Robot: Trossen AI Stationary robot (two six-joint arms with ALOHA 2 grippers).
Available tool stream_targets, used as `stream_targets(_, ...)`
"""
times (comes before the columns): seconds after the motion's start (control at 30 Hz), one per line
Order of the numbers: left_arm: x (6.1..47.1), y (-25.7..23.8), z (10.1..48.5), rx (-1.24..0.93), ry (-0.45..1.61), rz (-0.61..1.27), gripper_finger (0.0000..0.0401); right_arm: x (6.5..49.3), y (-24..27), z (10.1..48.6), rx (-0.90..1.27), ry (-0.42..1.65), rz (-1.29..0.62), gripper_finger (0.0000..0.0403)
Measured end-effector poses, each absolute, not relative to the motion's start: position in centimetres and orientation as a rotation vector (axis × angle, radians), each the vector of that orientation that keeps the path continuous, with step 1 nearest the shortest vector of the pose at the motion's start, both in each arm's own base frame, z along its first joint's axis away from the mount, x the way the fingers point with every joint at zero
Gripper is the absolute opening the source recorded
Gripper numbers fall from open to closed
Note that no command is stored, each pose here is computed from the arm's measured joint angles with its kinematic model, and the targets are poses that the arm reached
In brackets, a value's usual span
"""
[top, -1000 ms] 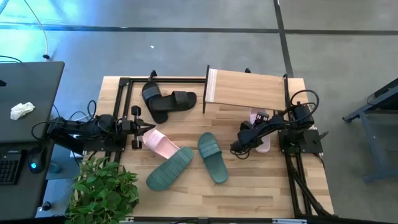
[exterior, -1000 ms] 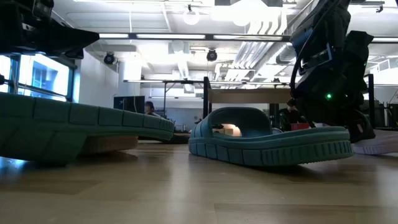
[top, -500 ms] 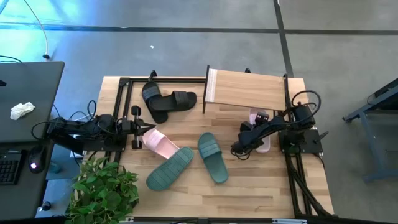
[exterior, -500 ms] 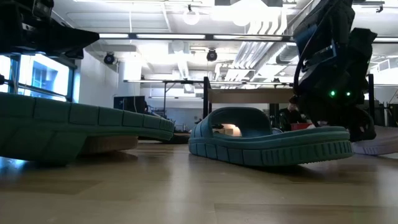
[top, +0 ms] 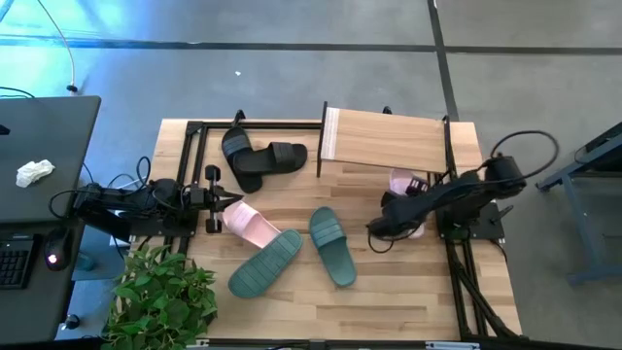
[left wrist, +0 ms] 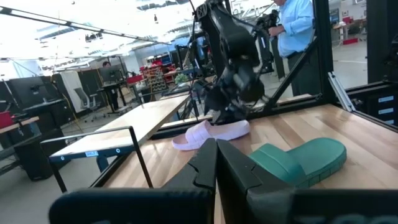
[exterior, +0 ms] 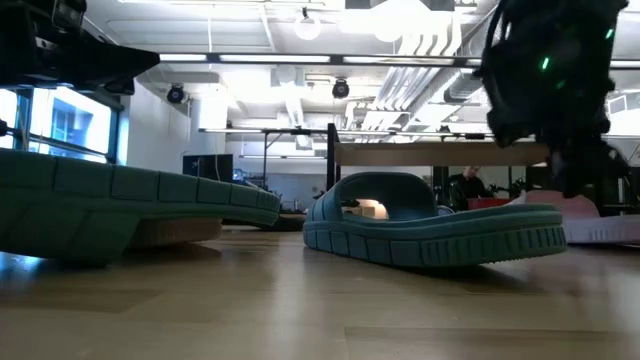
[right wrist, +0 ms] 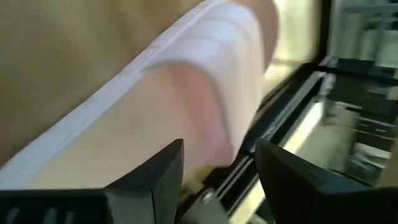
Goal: Pick and place slides into the shelf
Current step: Put the right pink slides under the shelf
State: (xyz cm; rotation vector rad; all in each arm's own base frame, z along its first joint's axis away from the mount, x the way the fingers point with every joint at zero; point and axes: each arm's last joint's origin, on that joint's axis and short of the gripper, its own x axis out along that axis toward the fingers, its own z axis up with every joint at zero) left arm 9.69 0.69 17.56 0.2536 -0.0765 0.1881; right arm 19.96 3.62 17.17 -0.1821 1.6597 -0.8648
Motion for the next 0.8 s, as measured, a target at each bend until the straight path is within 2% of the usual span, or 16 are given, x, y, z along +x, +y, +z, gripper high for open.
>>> stream_targets(0.2,9.7,0.7,17.6,0.254,-0.077,0.188,0.0001,17.7,6.0,20.4,0.039,1.604,-0.623,0.0188)
stream_targets(0.43,9.7,0.7,17.6,0.254,-0.077,0.188,0.0001,15.9,9.6,23.0,0.234,1.350,-0.356,0.0186)
stream_targets(0.57,9.7,0.7,17.6,0.253,-0.077,0.188,0.0001,14.8,11.4,22.6,0.151,1.326,-0.355,0.0170)
stream_targets(0.8,9.7,0.7,17.6,0.253,-0.077,0.188,0.0001,14.6,14.7,19.2,-0.071,1.353,-0.425,0.0150)
